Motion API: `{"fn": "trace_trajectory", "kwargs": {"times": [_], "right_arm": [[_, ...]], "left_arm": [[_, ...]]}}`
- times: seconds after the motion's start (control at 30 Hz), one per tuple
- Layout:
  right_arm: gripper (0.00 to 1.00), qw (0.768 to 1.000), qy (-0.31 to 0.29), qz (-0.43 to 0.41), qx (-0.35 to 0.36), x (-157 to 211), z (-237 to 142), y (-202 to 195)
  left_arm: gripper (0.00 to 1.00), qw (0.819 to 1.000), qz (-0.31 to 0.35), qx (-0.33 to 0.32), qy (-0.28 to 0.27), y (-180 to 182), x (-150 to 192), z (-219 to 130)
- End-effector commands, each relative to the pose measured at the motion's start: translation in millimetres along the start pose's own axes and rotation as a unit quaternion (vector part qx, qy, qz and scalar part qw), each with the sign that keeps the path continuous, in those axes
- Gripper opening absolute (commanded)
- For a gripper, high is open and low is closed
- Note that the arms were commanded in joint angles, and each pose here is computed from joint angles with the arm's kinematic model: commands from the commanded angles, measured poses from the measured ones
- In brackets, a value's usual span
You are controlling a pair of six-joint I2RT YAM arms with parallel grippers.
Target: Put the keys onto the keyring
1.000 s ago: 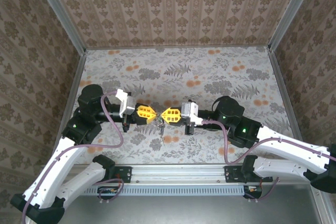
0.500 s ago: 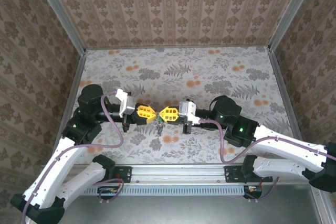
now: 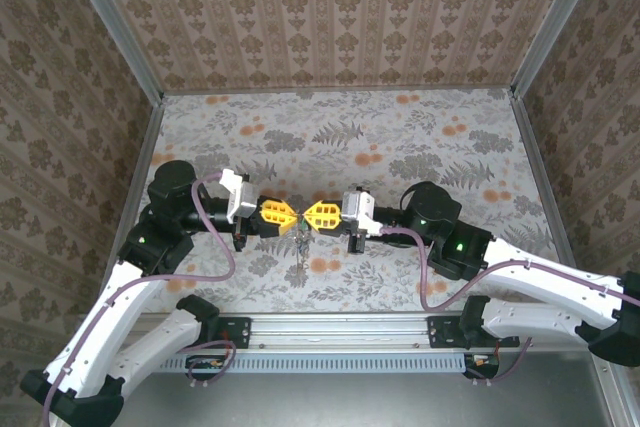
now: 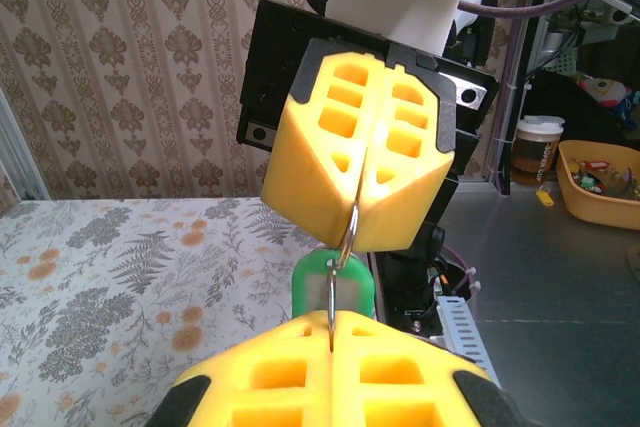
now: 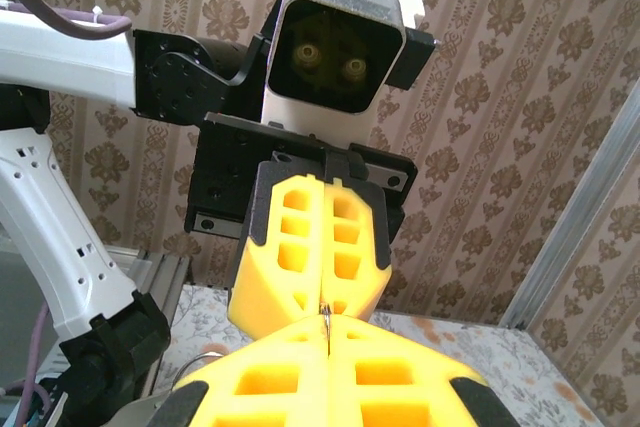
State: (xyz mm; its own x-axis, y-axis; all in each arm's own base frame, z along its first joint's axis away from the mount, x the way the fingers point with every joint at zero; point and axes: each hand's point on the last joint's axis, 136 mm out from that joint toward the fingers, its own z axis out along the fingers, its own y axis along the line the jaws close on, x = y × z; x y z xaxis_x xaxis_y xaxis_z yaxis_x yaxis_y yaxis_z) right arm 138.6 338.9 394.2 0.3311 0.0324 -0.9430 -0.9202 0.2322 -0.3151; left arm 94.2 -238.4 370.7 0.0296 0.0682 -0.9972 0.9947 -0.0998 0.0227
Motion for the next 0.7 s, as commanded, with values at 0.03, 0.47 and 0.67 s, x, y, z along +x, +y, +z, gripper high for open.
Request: {"fn": "trace_trajectory", "kwargs": {"times": [0.03, 0.47, 0.67], "right_arm": [[0.00, 0.999, -0.031, -0.020, 0.013, -20.2, -4.8, -6.5], [0.00, 0.970, 0.097, 0.178, 0.136, 76.0, -60.9, -34.9], [0.00, 0.891, 0.171, 0.360, 0.216, 185.6, -105.1, -27.9]], "left_arm": [[0.00, 1.000, 0.009, 0.014, -0.011, -5.0, -5.1, -1.2], [0.00, 0.991, 0.008, -0.133, 0.017, 39.2, 9.0, -15.6], [0.00, 0.988, 0.004, -0.150, 0.015, 46.3, 9.0, -18.3]]}}
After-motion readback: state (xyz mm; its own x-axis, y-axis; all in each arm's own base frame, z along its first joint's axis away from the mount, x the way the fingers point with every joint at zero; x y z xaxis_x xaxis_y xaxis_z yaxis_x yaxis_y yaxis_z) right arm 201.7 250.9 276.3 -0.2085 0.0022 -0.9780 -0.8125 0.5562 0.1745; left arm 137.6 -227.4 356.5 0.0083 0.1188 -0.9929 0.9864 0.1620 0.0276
